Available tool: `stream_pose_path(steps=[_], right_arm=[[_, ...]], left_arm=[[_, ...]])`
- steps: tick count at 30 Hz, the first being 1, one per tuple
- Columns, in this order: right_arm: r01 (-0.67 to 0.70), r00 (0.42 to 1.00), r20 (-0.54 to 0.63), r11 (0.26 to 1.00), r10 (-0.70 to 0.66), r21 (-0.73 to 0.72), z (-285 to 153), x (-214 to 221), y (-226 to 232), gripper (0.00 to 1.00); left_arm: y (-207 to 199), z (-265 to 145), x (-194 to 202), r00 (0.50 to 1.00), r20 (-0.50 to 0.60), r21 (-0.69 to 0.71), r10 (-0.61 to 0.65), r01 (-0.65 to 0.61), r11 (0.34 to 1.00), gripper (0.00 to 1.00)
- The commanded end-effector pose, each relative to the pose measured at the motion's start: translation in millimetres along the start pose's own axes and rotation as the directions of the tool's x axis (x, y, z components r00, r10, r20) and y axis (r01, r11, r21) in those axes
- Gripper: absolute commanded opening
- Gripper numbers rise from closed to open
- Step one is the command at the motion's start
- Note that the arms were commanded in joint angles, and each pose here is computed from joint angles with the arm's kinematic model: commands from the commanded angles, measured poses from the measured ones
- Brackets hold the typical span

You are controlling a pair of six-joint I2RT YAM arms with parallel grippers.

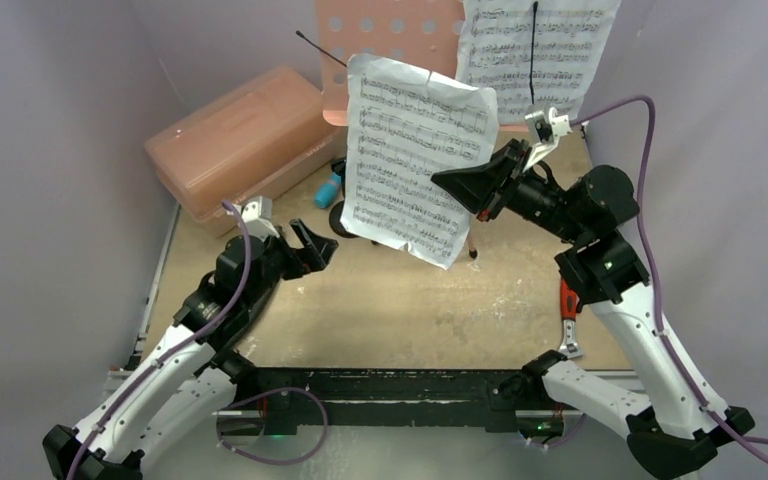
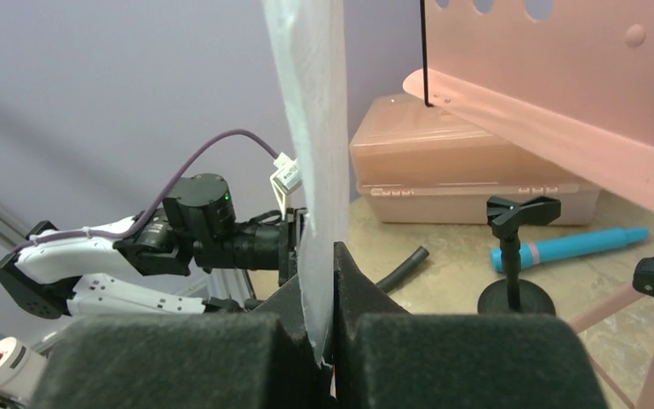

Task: Set up the instrument practice props

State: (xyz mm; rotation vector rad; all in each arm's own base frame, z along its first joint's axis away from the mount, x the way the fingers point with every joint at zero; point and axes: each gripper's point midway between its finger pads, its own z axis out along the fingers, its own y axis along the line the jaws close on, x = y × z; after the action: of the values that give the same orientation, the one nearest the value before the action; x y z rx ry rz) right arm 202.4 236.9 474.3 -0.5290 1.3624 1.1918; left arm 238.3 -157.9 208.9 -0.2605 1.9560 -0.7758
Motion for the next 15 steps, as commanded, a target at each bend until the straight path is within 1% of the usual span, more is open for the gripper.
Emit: stream_pose_path(steps=[1, 3, 7, 11, 15], right_arm=[[0.049, 0.995, 0.083, 0.999, -0.049, -0.007, -1, -41, 18, 0.00], [0.058, 0.993, 0.102, 0.998, -0.060, 0.028, 0, -54, 16, 0.00], [0.069, 0.992, 0.100, 0.993, -0.078, 0.091, 5, -73, 9, 0.00], [0.087, 0.988, 0.121, 0.991, -0.098, 0.098, 8, -90, 13, 0.00], [0.119, 0.981, 0.138, 0.986, -0.135, 0.118, 9, -104, 14, 0.00]], left_arm=[[-9, -3, -21, 0.998, -0.006, -0.044, 0.064, -0.065, 0.997, 0.99], [-11, -1, -29, 0.998, -0.014, -0.081, 0.065, -0.066, 0.994, 0.99], [-25, 3, -51, 0.995, -0.030, -0.123, 0.091, -0.094, 0.988, 0.99], [-48, -1, -89, 0.996, 0.029, -0.137, 0.090, -0.085, 0.987, 0.98], [-78, -7, -123, 0.994, 0.090, -0.095, 0.069, -0.060, 0.994, 0.97]])
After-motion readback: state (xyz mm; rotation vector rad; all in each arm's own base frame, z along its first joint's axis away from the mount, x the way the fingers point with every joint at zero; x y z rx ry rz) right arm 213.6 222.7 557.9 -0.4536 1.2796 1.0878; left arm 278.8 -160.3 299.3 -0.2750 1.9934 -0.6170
